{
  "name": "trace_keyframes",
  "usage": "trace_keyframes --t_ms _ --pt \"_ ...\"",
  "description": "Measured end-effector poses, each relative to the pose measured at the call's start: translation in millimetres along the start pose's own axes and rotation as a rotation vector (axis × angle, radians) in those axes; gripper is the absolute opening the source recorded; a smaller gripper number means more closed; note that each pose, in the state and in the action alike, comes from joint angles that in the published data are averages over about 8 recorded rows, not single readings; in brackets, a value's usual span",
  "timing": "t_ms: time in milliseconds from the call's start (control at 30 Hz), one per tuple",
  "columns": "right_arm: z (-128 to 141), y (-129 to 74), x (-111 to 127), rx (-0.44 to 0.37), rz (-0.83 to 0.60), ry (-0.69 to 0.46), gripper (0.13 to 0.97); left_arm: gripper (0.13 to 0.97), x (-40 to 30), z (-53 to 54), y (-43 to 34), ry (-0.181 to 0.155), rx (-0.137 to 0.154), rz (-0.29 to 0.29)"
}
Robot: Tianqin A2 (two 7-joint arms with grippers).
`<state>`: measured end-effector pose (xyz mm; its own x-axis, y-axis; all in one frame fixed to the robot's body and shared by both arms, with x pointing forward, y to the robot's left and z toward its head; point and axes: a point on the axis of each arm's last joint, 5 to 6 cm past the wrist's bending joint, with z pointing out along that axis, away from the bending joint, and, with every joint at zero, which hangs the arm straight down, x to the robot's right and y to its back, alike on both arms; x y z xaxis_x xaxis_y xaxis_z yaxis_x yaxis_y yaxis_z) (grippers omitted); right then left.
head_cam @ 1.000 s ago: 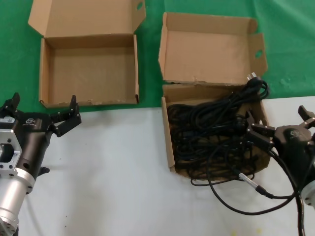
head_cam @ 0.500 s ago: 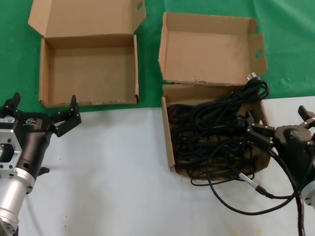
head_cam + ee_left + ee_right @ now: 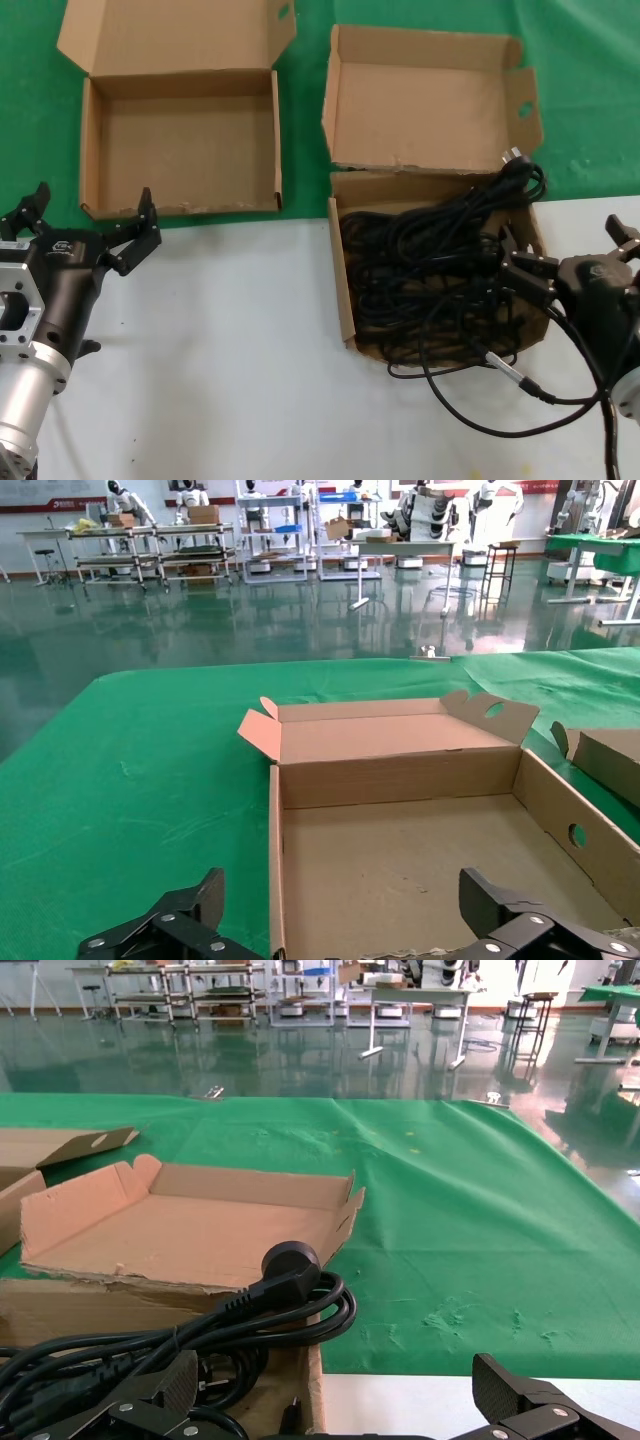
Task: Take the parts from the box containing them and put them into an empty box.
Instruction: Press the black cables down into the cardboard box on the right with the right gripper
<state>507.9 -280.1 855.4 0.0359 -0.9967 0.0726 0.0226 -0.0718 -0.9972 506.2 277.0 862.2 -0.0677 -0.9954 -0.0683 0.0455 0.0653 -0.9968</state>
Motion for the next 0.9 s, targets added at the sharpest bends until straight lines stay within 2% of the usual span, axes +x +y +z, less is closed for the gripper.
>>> trace_keyframes --t_ms 167,267,433,467,733,767,900 --pt "-1 -1 0 0.004 -0.012 -0.006 0.966 0.831 0.0 0.0 0.0 0.000 0.000 0.000" --pt "-3 -4 0 0.009 -0.032 -0.018 0.966 0.769 0.0 0.0 0.0 0.000 0.000 0.000" --pt "-7 -16 10 0.030 -0.124 -0.064 0.966 0.666 0.0 0.0 0.0 0.000 0.000 0.000" --pt "-8 -19 13 0.036 -0.152 -0.077 0.966 0.666 0.0 0.0 0.0 0.000 0.000 0.000" --pt "-10 -66 44 0.099 -0.438 -0.220 0.966 0.451 0.0 0.0 0.0 0.000 0.000 0.000" --pt "-10 -74 46 0.107 -0.474 -0.242 0.966 0.451 0.0 0.0 0.0 0.000 0.000 0.000" --pt "-12 -104 55 0.130 -0.628 -0.336 0.966 0.367 0.0 0.0 0.0 0.000 0.000 0.000"
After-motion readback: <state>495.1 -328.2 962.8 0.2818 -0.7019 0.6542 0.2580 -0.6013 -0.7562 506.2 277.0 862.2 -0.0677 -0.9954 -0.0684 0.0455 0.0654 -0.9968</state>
